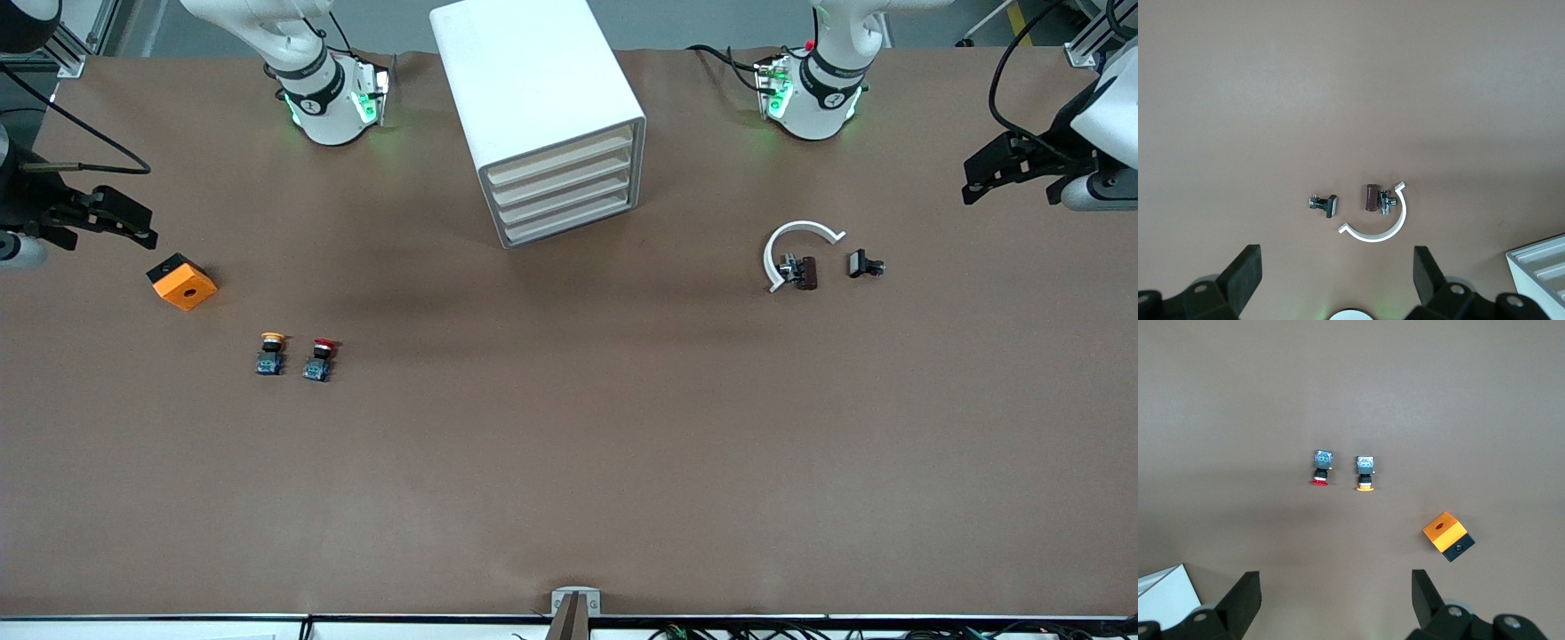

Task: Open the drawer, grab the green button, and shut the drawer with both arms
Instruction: 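Move the left gripper toward the white drawer cabinet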

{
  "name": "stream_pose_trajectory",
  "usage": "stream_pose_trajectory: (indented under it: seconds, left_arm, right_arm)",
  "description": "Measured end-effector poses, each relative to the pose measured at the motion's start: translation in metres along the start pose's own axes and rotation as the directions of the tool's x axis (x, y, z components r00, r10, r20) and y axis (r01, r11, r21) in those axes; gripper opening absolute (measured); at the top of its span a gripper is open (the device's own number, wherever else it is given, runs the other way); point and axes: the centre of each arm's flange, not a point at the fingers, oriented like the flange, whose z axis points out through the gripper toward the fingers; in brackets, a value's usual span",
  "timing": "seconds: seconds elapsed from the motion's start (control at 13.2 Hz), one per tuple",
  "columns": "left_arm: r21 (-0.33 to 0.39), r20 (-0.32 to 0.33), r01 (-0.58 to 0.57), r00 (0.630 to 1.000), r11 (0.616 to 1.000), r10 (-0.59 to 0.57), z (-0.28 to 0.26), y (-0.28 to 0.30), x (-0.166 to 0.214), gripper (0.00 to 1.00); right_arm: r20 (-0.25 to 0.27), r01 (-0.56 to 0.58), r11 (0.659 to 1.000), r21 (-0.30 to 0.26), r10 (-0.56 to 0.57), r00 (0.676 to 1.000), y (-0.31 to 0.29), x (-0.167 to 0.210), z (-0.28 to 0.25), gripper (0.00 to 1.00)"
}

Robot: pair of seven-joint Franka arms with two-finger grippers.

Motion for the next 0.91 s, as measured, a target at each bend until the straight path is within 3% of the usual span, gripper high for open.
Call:
stream_pose_trajectory:
  seconds: [0.53,0.91]
  left_arm:
    - [0.005,0.023,0.0,1.0,1.0,0.0,0.012,0.0,0.008,1.0]
    - [0.004,0.111,-0.006,0.994,1.0,0.006,0.06,0.003,0.035,1.0]
  right_arm:
    - [-0.029,0.003,1.0,0.0,-0.003,1.0,-0.002,0.007,0.001,1.0]
    - [-0.029,0.004,1.0,-0.001,-0.004,1.0,-0.002,0.007,0.002,1.0]
